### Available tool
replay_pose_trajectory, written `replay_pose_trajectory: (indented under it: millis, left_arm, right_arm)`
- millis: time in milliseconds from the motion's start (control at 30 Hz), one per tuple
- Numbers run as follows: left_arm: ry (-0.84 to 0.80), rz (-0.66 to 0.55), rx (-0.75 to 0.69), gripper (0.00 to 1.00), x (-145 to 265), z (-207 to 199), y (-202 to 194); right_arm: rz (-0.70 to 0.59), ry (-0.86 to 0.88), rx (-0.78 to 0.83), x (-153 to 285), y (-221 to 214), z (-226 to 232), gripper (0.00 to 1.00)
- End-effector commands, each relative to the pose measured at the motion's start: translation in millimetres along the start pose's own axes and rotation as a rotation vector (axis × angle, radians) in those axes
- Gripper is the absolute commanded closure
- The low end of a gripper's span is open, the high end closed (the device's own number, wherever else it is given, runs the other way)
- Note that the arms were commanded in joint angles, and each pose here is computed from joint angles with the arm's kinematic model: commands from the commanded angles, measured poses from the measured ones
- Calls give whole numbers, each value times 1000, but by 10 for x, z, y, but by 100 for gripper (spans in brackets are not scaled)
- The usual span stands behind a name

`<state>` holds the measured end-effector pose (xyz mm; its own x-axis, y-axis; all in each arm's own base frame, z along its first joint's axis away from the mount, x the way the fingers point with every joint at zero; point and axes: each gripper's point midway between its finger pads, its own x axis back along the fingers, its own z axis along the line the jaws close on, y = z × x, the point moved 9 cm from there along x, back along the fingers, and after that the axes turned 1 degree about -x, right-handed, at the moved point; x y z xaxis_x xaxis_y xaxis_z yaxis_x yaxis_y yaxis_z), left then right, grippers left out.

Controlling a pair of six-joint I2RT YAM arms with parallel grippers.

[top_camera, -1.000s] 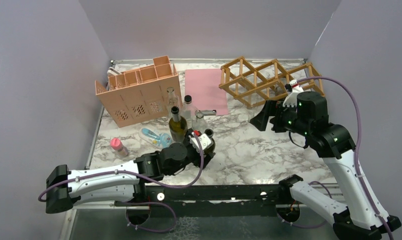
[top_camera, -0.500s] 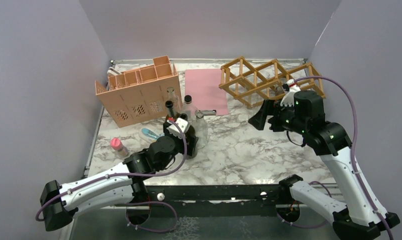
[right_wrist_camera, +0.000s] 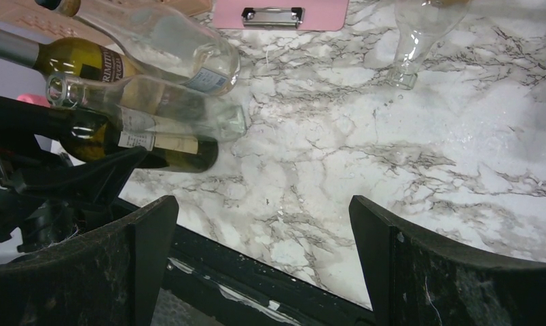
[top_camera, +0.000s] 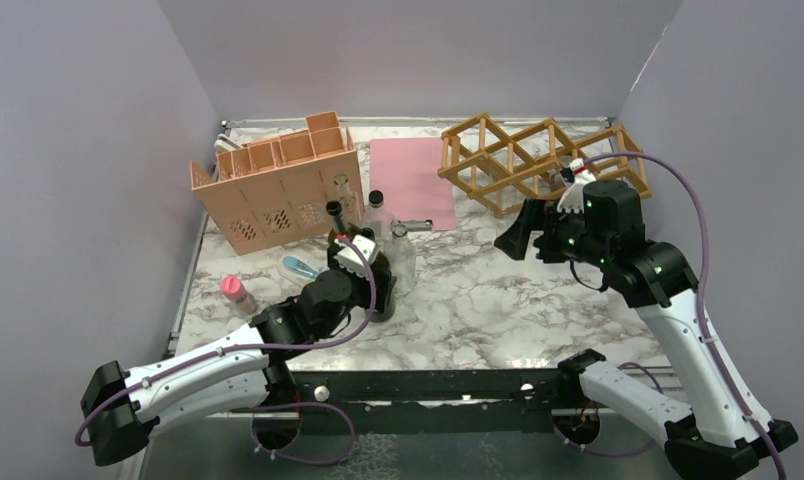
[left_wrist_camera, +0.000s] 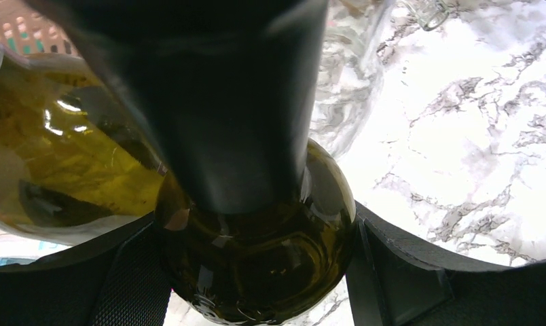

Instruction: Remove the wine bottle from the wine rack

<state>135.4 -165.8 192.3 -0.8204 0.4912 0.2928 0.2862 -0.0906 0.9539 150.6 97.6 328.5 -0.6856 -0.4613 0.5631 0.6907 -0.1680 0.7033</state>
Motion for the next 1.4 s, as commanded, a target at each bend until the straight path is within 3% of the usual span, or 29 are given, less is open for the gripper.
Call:
replay_pose_trajectory:
  millis: [0, 133, 467, 867, 1367]
  left_arm:
    - [-92, -75, 43, 51, -4, -115, 210]
    - [-101, -72, 51, 46, -7, -126, 200]
    - [-134, -56, 46, 1, 49, -139, 224]
    - [-187, -92, 40, 1, 231, -128, 439]
    - [-209, -347, -87, 1, 603, -24, 1216]
  right_arm:
    - [-12, 33, 1, -38, 21, 31, 0]
    - [-10, 29, 6, -45, 5, 18, 0]
    - [1, 23, 5, -64, -40, -9, 0]
    - [3, 24, 5, -58, -63, -18, 0]
    - [12, 20, -3, -97, -114, -47, 0]
